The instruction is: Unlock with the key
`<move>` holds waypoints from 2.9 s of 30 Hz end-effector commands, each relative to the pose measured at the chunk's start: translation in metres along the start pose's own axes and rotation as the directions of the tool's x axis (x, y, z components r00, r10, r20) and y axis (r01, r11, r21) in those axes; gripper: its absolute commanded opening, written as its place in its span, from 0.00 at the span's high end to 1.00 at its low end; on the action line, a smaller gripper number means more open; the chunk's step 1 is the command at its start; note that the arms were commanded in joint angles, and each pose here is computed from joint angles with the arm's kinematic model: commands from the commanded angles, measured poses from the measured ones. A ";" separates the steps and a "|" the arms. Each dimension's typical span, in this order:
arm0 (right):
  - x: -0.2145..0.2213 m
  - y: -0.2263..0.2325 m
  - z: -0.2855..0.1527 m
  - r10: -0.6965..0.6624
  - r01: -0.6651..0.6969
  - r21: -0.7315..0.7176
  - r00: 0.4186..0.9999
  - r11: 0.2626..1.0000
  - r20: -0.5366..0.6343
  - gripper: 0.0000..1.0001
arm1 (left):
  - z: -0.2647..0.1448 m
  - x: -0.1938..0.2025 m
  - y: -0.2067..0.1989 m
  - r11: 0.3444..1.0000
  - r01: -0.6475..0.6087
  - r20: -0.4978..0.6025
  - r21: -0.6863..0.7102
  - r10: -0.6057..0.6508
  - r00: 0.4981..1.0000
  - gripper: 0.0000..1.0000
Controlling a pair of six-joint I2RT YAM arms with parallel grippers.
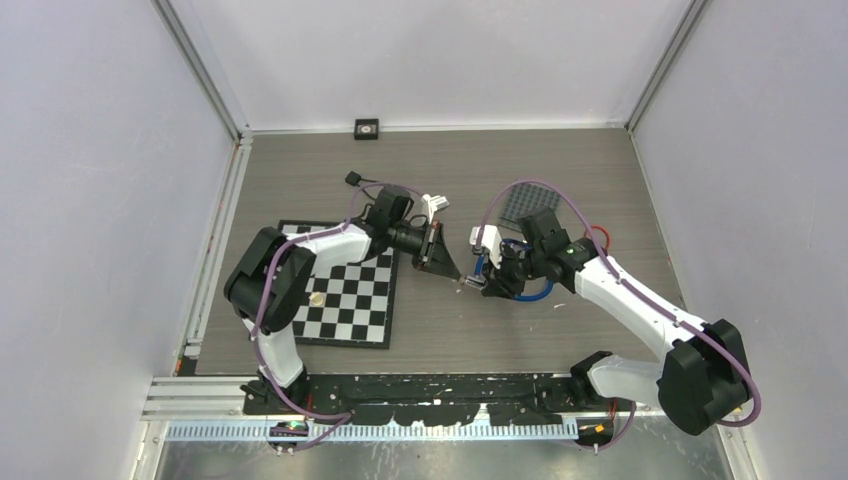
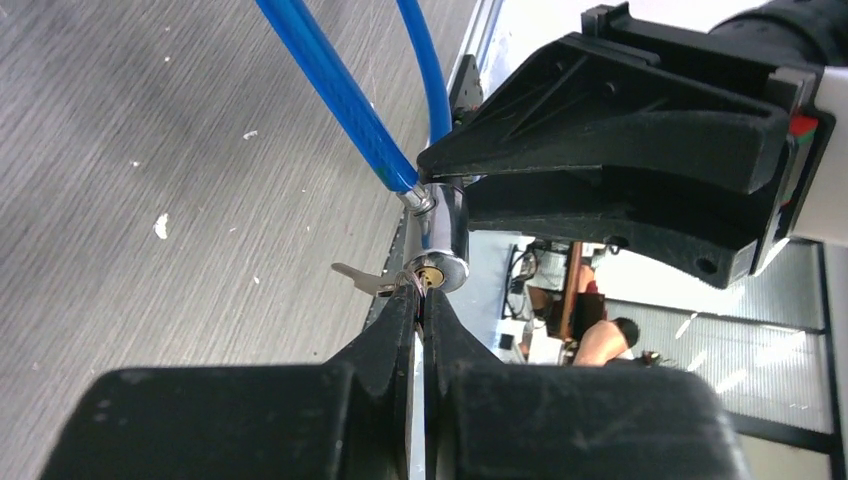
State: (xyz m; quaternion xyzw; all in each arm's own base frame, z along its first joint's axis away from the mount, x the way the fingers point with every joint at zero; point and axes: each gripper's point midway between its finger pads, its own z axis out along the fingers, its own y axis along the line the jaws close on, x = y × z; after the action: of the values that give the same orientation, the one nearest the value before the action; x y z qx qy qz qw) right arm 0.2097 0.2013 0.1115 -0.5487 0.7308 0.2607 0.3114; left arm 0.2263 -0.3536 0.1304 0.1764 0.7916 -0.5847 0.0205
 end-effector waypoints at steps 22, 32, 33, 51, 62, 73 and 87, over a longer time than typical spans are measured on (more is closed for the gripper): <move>-0.058 -0.003 -0.001 0.012 0.014 -0.116 0.975 0.993 0.221 0.99 | -0.014 0.002 -0.033 0.681 -0.731 0.056 0.037 0.729 0.682 1.00; -0.046 -0.022 -0.005 0.042 -0.045 0.017 0.987 0.999 0.155 0.77 | -0.009 -0.011 0.002 0.923 -0.375 0.052 -0.083 0.380 0.924 1.00; -0.044 -0.021 -0.007 0.041 -0.043 0.017 0.988 0.999 0.146 0.68 | -0.011 -0.011 0.006 0.936 -0.338 0.053 -0.092 0.344 0.937 1.00; -0.017 0.001 0.016 -0.001 0.005 -0.072 0.999 0.997 0.047 0.46 | -0.019 -0.021 0.000 0.998 -0.067 0.159 -0.021 0.069 0.985 1.00; -0.009 -0.003 0.049 -0.025 0.024 -0.030 0.999 0.999 -0.031 0.56 | -0.019 -0.019 -0.005 0.999 -0.033 0.155 0.014 0.030 0.988 1.00; -0.035 -0.013 0.027 -0.043 0.042 0.034 0.998 0.999 0.056 1.00 | -0.016 -0.010 -0.003 0.999 -0.003 0.122 0.050 -0.003 0.993 1.00; -0.046 0.026 0.014 0.001 0.027 -0.238 0.993 0.971 0.118 1.00 | -0.004 0.014 -0.039 0.935 -0.339 0.113 0.104 0.327 0.938 1.00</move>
State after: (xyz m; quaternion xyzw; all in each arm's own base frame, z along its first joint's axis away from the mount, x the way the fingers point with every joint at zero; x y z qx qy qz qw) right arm 0.1896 0.2175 0.0959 -0.5467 0.7387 0.3173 0.2340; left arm 0.2191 -0.3505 0.1332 0.1826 0.7694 -0.6065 0.0825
